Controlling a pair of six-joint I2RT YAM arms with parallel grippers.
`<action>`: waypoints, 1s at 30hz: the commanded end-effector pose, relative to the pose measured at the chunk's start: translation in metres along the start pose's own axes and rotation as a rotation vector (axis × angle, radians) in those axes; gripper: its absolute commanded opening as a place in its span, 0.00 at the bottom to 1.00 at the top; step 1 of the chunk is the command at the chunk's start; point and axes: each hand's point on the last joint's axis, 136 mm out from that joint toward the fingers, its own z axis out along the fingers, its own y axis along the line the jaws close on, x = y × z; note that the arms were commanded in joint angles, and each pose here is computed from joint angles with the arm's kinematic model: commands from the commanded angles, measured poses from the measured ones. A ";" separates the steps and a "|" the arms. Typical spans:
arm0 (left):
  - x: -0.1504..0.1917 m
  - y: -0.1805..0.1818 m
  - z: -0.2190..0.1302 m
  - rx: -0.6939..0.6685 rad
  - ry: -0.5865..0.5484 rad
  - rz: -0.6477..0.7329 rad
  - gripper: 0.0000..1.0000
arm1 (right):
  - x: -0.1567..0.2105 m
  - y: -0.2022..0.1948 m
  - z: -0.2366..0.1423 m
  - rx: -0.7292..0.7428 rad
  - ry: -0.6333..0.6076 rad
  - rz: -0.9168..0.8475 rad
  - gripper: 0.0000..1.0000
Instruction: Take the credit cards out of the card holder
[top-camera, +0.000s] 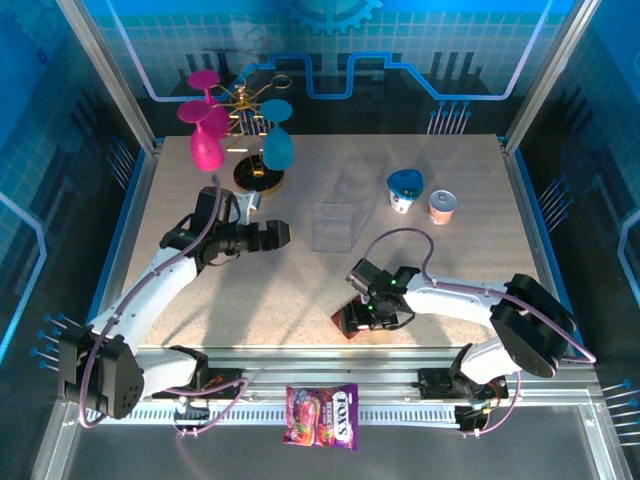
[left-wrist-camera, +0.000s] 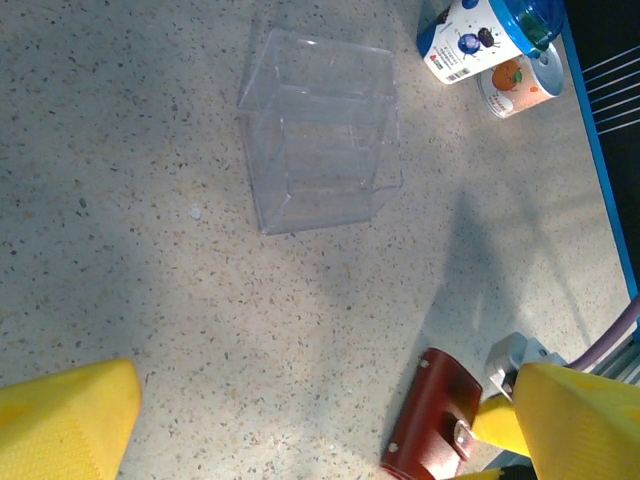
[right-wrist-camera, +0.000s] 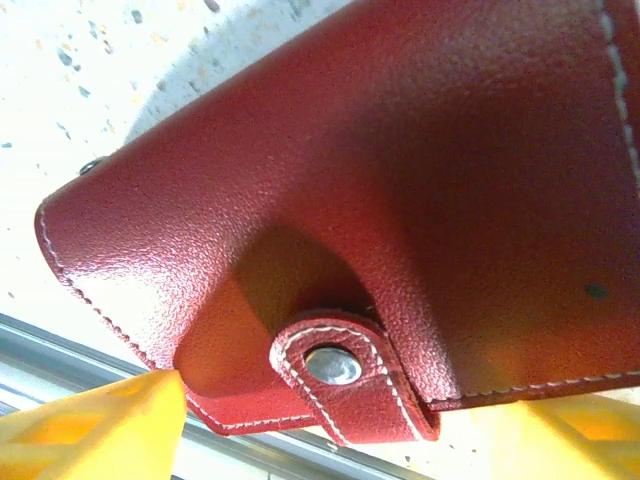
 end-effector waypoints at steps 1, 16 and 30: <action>0.012 0.002 -0.006 -0.018 0.011 -0.025 0.97 | -0.026 0.021 -0.010 -0.025 -0.104 -0.033 0.74; 0.032 0.006 -0.012 -0.011 0.021 -0.048 0.97 | -0.047 0.057 -0.007 -0.068 -0.130 -0.088 0.74; 0.045 0.016 -0.002 0.014 -0.057 -0.143 0.96 | -0.080 0.090 0.013 -0.111 -0.123 -0.181 0.63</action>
